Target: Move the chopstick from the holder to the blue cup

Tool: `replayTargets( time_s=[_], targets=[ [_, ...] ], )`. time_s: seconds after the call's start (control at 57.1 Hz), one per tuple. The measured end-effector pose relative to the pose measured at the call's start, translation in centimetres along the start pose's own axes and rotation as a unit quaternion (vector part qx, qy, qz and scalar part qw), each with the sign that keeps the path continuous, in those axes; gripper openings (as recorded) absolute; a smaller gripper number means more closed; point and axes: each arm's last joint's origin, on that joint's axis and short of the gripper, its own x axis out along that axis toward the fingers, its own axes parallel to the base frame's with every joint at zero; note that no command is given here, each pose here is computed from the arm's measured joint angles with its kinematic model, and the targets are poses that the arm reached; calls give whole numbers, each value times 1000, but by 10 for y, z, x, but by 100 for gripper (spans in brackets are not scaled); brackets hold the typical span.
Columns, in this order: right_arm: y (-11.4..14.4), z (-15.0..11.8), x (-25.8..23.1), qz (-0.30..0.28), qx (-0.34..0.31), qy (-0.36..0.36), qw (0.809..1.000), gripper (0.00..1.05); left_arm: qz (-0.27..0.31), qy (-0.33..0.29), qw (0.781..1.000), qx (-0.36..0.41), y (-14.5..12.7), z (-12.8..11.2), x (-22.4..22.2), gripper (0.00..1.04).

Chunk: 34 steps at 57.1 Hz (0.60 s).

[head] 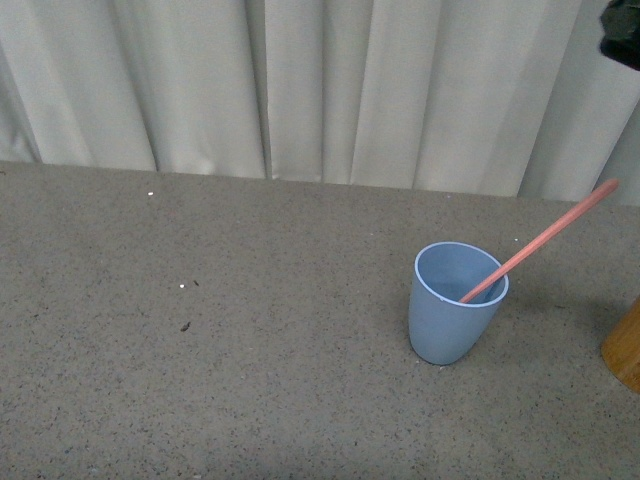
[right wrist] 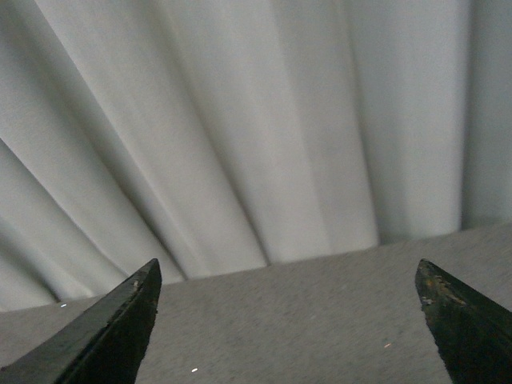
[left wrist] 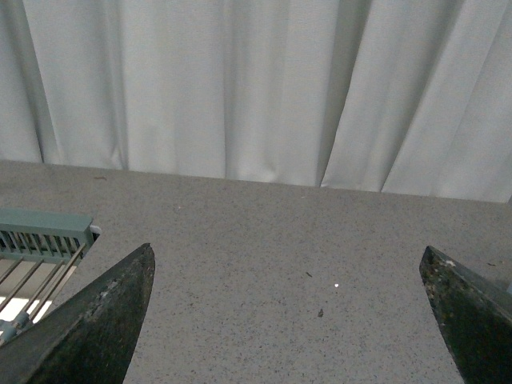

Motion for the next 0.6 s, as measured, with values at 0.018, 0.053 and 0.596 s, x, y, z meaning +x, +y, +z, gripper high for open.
replayTargets(
  time_s=[0.018, 0.053, 0.596],
  targets=[
    [-1, 0, -3, -1, -11, -6, 1000, 89, 0, 0, 1000, 0, 0, 0, 0, 98],
    [-5, 0, -19, -3, -44, -23, 999, 82, 0, 0, 1000, 0, 0, 0, 0, 98],
    [-29, -35, -188, 0, -157, -24, 987, 1, 0, -1, 1000, 0, 0, 0, 0, 98]
  ],
)
